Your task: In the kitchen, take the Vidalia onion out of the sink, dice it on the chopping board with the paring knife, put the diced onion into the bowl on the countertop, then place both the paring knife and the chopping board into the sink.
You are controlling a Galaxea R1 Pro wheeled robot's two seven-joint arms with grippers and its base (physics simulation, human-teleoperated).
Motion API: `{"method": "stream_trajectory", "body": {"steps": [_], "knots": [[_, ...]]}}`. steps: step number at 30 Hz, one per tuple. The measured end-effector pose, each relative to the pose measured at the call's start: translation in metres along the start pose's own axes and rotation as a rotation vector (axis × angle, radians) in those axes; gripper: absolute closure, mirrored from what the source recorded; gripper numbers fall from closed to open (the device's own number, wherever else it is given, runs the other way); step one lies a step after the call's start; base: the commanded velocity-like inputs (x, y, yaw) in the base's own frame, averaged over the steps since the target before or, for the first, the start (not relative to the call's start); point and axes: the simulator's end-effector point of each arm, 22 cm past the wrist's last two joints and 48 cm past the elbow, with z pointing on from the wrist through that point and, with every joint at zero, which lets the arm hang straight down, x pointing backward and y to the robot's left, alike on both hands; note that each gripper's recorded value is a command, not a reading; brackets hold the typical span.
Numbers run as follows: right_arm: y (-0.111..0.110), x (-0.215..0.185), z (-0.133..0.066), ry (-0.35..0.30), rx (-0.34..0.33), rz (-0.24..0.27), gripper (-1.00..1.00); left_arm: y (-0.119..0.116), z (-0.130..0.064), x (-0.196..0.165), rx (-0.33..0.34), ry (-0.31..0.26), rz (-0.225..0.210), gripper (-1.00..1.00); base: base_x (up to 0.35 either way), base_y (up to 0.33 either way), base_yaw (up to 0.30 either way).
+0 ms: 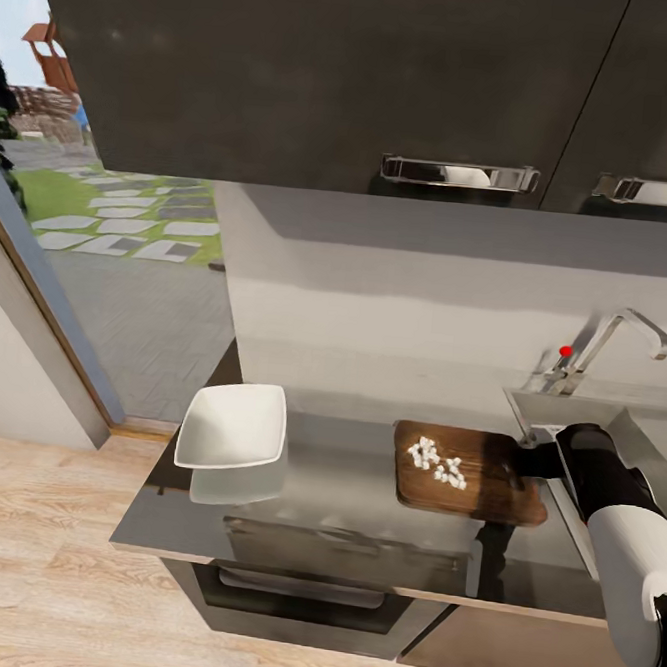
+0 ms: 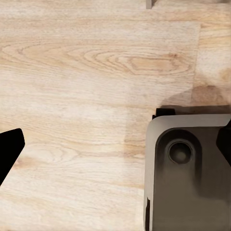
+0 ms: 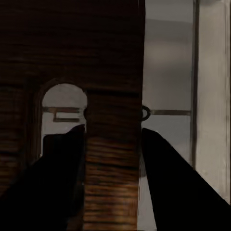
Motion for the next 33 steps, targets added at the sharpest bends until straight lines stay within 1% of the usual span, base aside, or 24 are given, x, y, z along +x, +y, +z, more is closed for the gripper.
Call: {"method": "stream_trajectory", "body": {"steps": [4, 7, 13, 33], "knots": [[-0.001, -0.001, -0.001, -0.001, 0.006, -0.004, 1.0, 0.0, 0.0, 0.0, 0.0, -0.001, 0.0, -1.0, 0.0, 0.0, 0.0], [0.004, 0.006, 0.003, 0.016, -0.01, 0.004, 1.0, 0.0, 0.0, 0.0, 0.0, 0.0, 0.0, -1.0, 0.0, 0.0, 0.0], [0.006, 0.009, 0.005, 0.024, -0.018, 0.011, 1.0, 0.0, 0.0, -0.001, 0.0, -0.002, 0.0, -1.0, 0.0, 0.0, 0.0], [0.006, 0.0, -0.011, -0.004, -0.027, 0.018, 1.0, 0.001, 0.0, -0.013, -0.001, -0.032, -0.006, -1.0, 0.0, 0.0, 0.0]]}}
